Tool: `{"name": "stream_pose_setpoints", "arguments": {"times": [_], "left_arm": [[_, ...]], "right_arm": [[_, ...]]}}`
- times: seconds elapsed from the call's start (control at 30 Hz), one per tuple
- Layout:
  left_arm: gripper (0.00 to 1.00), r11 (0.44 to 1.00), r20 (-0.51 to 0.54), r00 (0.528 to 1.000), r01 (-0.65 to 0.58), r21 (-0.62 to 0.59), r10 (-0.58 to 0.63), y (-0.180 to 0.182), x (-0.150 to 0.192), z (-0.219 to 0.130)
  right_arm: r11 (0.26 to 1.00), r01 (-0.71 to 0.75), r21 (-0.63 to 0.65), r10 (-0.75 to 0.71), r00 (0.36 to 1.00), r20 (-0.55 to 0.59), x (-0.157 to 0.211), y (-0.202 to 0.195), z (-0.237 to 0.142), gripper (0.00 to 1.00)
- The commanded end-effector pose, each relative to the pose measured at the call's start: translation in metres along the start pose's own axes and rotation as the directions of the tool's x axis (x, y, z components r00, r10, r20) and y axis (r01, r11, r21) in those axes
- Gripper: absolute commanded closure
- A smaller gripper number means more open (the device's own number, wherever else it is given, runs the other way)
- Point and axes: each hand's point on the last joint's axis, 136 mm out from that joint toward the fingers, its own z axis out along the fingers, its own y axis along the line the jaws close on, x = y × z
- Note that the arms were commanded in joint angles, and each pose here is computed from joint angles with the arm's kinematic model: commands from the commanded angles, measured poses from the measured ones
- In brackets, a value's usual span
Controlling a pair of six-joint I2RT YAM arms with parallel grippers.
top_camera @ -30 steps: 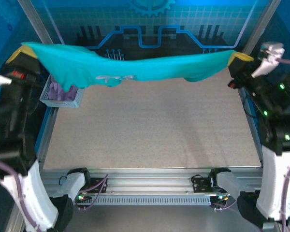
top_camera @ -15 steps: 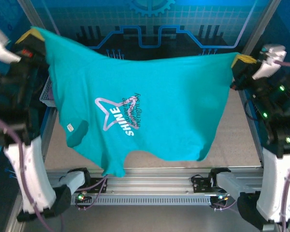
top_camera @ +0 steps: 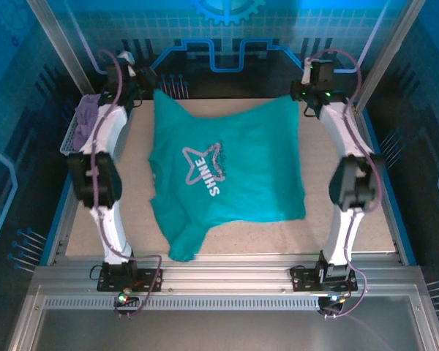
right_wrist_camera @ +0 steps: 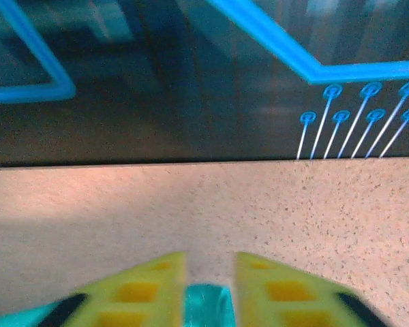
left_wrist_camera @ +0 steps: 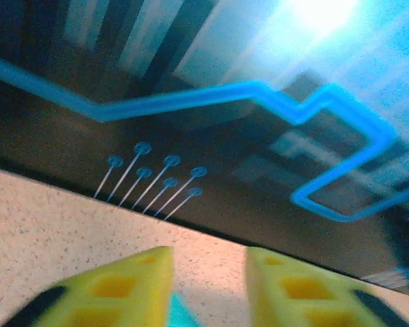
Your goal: Fold the inside-out t-shirt
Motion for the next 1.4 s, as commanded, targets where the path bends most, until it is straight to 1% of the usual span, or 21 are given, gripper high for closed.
{"name": "stream_pose_setpoints", "arguments": {"times": [0.0, 0.03, 0.1, 0.17, 0.27, 0.33, 0.43, 0.53, 0.6, 0.63, 0.73, 0.8, 0.9, 0.97, 1.03, 1.13, 1.2, 1.27, 1.3, 1.33, 1.37], "left_arm": [[0.56, 0.999, -0.072, 0.997, 0.031, -0.024, -0.032, -0.009, -0.001, 0.0], [0.52, 0.999, -0.086, 0.996, 0.036, -0.027, -0.038, -0.01, 0.004, -0.005], [0.46, 0.997, -0.099, 0.992, 0.068, -0.041, -0.072, -0.012, 0.02, -0.028], [0.42, 0.99, -0.108, 0.984, 0.136, -0.025, -0.138, -0.017, 0.044, -0.061], [0.37, 0.974, -0.157, 0.965, 0.221, 0.052, -0.21, -0.027, 0.107, -0.103], [0.35, 0.969, -0.235, 0.946, 0.241, 0.054, -0.222, -0.029, 0.157, -0.123], [0.35, 0.974, -0.4, 0.905, 0.202, 0.099, -0.147, -0.051, 0.237, -0.14], [0.34, 0.976, -0.527, 0.85, 0.102, 0.192, 0.015, -0.089, 0.31, -0.147], [0.34, 0.951, -0.595, 0.784, 0.022, 0.309, 0.175, -0.126, 0.358, -0.154], [0.34, 0.93, -0.605, 0.752, -0.027, 0.366, 0.26, -0.142, 0.378, -0.162], [0.34, 0.809, -0.526, 0.646, -0.267, 0.523, 0.553, -0.165, 0.429, -0.19], [0.33, 0.702, -0.467, 0.546, -0.378, 0.603, 0.696, -0.17, 0.457, -0.206], [0.33, 0.572, -0.411, 0.406, -0.471, 0.672, 0.817, -0.164, 0.497, -0.221], [0.33, 0.517, -0.398, 0.331, -0.516, 0.682, 0.856, -0.155, 0.515, -0.224], [0.34, 0.488, -0.394, 0.289, -0.54, 0.686, 0.873, -0.146, 0.528, -0.224], [0.39, 0.455, -0.397, 0.232, -0.577, 0.679, 0.888, -0.127, 0.538, -0.22], [0.47, 0.433, -0.405, 0.199, -0.626, 0.648, 0.892, -0.112, 0.539, -0.214], [0.61, 0.425, -0.417, 0.181, -0.658, 0.622, 0.891, -0.1, 0.535, -0.21], [0.71, 0.433, -0.424, 0.187, -0.661, 0.612, 0.886, -0.097, 0.532, -0.21], [0.8, 0.454, -0.438, 0.202, -0.652, 0.607, 0.876, -0.094, 0.53, -0.209], [0.93, 0.492, -0.46, 0.232, -0.629, 0.602, 0.857, -0.092, 0.526, -0.209]], "right_arm": [[0.999, -0.02, 0.05, 0.024, 0.997, -0.076, 0.003, -0.001, 0.007, 0.64], [0.999, -0.005, 0.048, 0.01, 0.995, -0.101, 0.01, 0.001, 0.007, 0.61], [0.998, 0.019, 0.065, -0.008, 0.985, -0.171, 0.034, 0.002, -0.01, 0.56], [0.997, 0.022, 0.075, -0.002, 0.968, -0.249, 0.071, 0.003, -0.035, 0.54], [0.995, 0.012, 0.098, 0.026, 0.925, -0.378, 0.143, 0.001, -0.079, 0.53], [0.993, 0.027, 0.118, 0.03, 0.888, -0.459, 0.192, -0.001, -0.108, 0.52], [0.978, 0.03, 0.207, 0.09, 0.833, -0.546, 0.254, -0.02, -0.149, 0.5], [0.975, -0.041, 0.218, 0.169, 0.776, -0.608, 0.303, -0.021, -0.168, 0.5], [0.971, -0.086, 0.222, 0.213, 0.733, -0.646, 0.327, -0.019, -0.171, 0.5], [0.97, -0.092, 0.226, 0.223, 0.714, -0.664, 0.337, -0.018, -0.172, 0.5], [0.964, -0.096, 0.248, 0.247, 0.668, -0.702, 0.36, -0.021, -0.177, 0.5], [0.96, -0.101, 0.26, 0.262, 0.642, -0.72, 0.372, -0.024, -0.183, 0.5], [0.957, -0.089, 0.276, 0.27, 0.621, -0.736, 0.384, -0.027, -0.188, 0.5], [0.954, -0.08, 0.288, 0.276, 0.606, -0.746, 0.389, -0.031, -0.189, 0.52], [0.955, -0.095, 0.279, 0.279, 0.596, -0.753, 0.39, -0.03, -0.185, 0.55], [0.966, -0.119, 0.227, 0.252, 0.609, -0.752, 0.38, -0.017, -0.173, 0.74], [0.98, -0.125, 0.155, 0.199, 0.627, -0.753, 0.364, 0.0, -0.161, 0.83], [0.988, -0.131, 0.082, 0.147, 0.633, -0.76, 0.352, 0.018, -0.151, 0.89], [0.988, -0.151, 0.041, 0.128, 0.636, -0.761, 0.344, 0.028, -0.145, 0.91], [0.986, -0.165, 0.004, 0.109, 0.638, -0.763, 0.338, 0.036, -0.138, 0.93], [0.984, -0.174, -0.036, 0.085, 0.641, -0.763, 0.331, 0.044, -0.13, 0.93]]}}
